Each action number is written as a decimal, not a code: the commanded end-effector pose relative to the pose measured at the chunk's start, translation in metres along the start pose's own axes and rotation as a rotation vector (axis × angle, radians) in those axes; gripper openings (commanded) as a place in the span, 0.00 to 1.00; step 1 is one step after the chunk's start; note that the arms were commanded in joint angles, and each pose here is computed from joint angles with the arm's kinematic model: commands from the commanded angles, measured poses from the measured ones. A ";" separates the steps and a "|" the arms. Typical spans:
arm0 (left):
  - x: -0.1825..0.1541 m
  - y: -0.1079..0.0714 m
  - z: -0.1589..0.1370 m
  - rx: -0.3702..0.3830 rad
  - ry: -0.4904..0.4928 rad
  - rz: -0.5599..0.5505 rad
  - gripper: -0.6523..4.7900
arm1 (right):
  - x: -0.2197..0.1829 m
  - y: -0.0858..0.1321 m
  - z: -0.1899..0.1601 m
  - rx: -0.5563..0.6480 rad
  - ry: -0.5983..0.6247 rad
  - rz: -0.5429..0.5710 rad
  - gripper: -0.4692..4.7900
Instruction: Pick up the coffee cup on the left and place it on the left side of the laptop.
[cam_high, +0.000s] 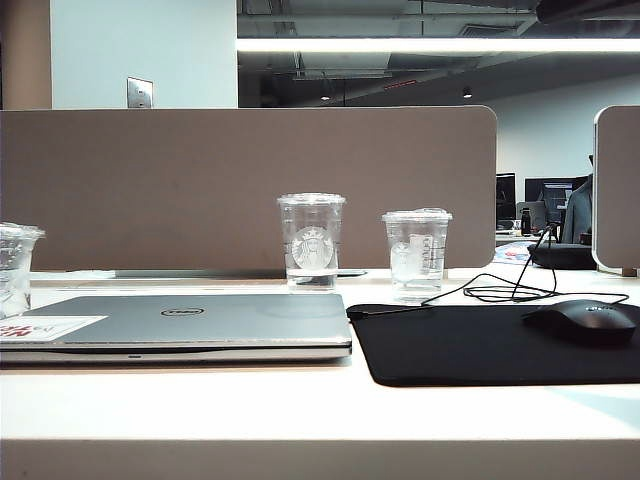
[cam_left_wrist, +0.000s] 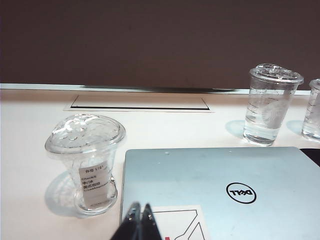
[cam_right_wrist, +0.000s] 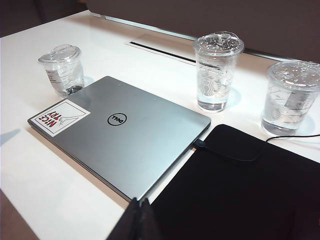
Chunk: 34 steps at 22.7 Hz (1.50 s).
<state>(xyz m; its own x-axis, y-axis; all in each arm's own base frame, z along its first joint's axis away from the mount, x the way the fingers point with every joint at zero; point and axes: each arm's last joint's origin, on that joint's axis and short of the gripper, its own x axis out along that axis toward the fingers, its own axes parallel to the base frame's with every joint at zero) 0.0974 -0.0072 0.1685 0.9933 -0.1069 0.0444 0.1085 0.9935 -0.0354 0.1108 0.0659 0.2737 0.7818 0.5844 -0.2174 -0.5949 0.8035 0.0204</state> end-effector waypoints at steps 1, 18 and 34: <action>0.000 0.000 0.002 0.004 -0.012 0.004 0.11 | -0.001 0.000 0.004 -0.006 -0.025 0.000 0.09; 0.000 0.000 0.002 0.004 -0.011 0.004 0.11 | -0.028 -0.041 -0.059 0.024 -0.262 -0.595 0.09; 0.000 0.000 0.001 0.003 0.001 0.005 0.11 | -0.028 -0.048 -0.110 0.033 -0.292 -0.725 0.09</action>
<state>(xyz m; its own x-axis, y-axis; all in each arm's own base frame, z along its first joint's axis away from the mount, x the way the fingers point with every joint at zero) 0.0974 -0.0070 0.1680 0.9939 -0.1031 0.0398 0.1046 0.9939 -0.0358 0.0971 -0.0014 0.1703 0.9948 -0.0880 0.0514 0.0884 0.9961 -0.0055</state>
